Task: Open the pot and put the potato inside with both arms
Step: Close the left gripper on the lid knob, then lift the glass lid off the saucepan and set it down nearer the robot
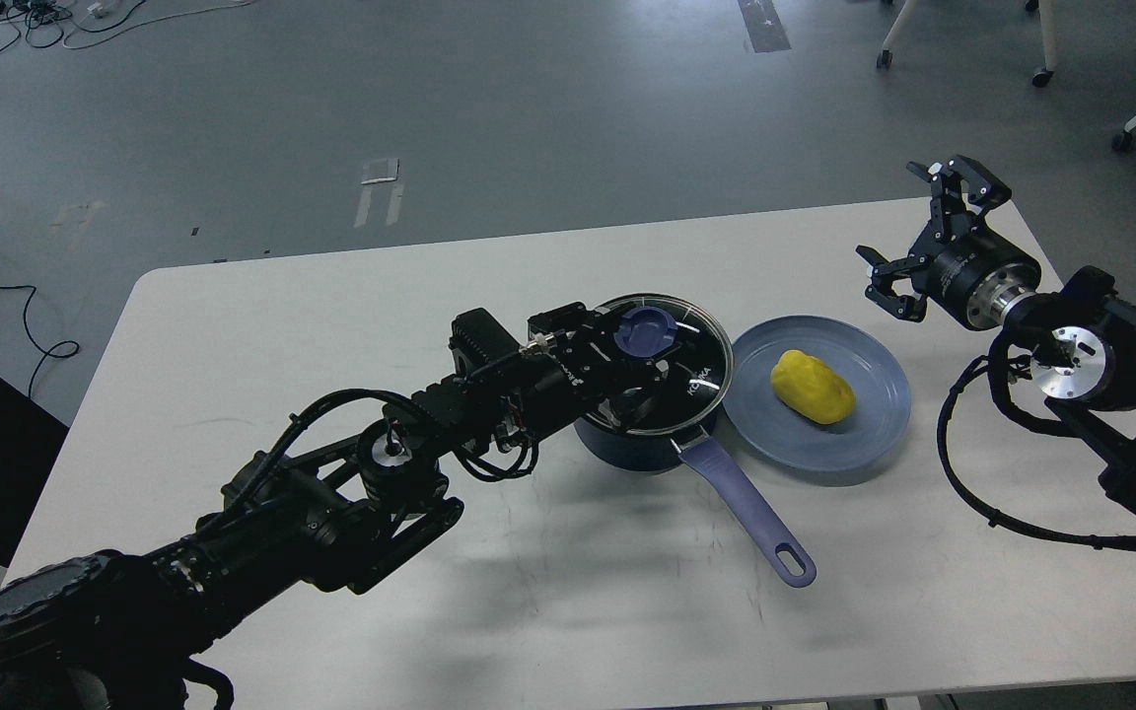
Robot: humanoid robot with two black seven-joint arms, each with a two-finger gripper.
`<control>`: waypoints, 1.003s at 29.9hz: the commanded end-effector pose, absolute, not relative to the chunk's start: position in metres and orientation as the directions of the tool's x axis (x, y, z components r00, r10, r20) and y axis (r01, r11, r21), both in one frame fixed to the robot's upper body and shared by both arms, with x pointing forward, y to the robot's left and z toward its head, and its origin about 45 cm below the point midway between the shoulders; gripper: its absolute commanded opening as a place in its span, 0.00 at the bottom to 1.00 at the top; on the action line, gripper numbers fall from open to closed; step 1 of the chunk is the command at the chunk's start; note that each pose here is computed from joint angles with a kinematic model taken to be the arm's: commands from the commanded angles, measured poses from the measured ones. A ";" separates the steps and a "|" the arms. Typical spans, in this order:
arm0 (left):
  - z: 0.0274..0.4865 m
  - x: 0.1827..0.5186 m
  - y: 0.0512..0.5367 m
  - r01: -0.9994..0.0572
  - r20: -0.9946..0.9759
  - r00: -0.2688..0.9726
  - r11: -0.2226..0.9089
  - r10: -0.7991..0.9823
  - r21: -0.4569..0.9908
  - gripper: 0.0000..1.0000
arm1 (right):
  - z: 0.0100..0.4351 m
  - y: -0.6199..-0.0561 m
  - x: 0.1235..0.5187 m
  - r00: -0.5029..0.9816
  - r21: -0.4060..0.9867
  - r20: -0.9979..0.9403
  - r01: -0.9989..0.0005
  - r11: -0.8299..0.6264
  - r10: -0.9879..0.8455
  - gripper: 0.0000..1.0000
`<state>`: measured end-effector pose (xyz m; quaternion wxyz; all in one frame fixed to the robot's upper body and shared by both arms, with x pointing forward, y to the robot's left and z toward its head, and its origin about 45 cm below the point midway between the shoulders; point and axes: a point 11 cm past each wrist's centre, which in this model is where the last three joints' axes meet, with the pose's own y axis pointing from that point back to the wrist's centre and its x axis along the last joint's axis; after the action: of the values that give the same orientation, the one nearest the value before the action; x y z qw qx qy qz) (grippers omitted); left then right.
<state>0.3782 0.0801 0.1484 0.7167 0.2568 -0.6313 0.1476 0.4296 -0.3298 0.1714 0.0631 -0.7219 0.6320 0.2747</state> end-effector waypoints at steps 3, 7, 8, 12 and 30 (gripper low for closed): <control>0.149 0.379 0.080 -0.537 0.981 0.158 0.825 -0.109 0.178 0.66 | 0.172 -0.329 0.430 0.052 0.254 -0.477 -0.948 -0.194 -0.878 1.00; 0.151 0.379 0.079 -0.536 0.982 0.156 0.826 -0.106 0.174 0.65 | 0.172 -0.329 0.430 0.052 0.254 -0.477 -0.948 -0.194 -0.878 1.00; 0.152 0.380 0.078 -0.536 0.983 0.153 0.827 -0.106 0.173 0.65 | 0.172 -0.330 0.430 0.051 0.254 -0.477 -0.948 -0.193 -0.878 1.00; 0.164 0.384 0.076 -0.521 0.987 0.123 0.839 -0.105 0.155 0.60 | 0.173 -0.329 0.431 0.052 0.253 -0.476 -0.948 -0.193 -0.878 1.00; 0.210 0.397 0.194 -0.571 0.975 -0.013 0.802 -0.224 0.176 0.57 | 0.180 -0.327 0.436 0.057 0.241 -0.471 -0.952 -0.191 -0.880 1.00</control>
<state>0.4009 0.1611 0.2065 0.6541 0.2678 -0.6920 0.1468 0.4359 -0.3266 0.1807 0.0683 -0.7251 0.6311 0.2671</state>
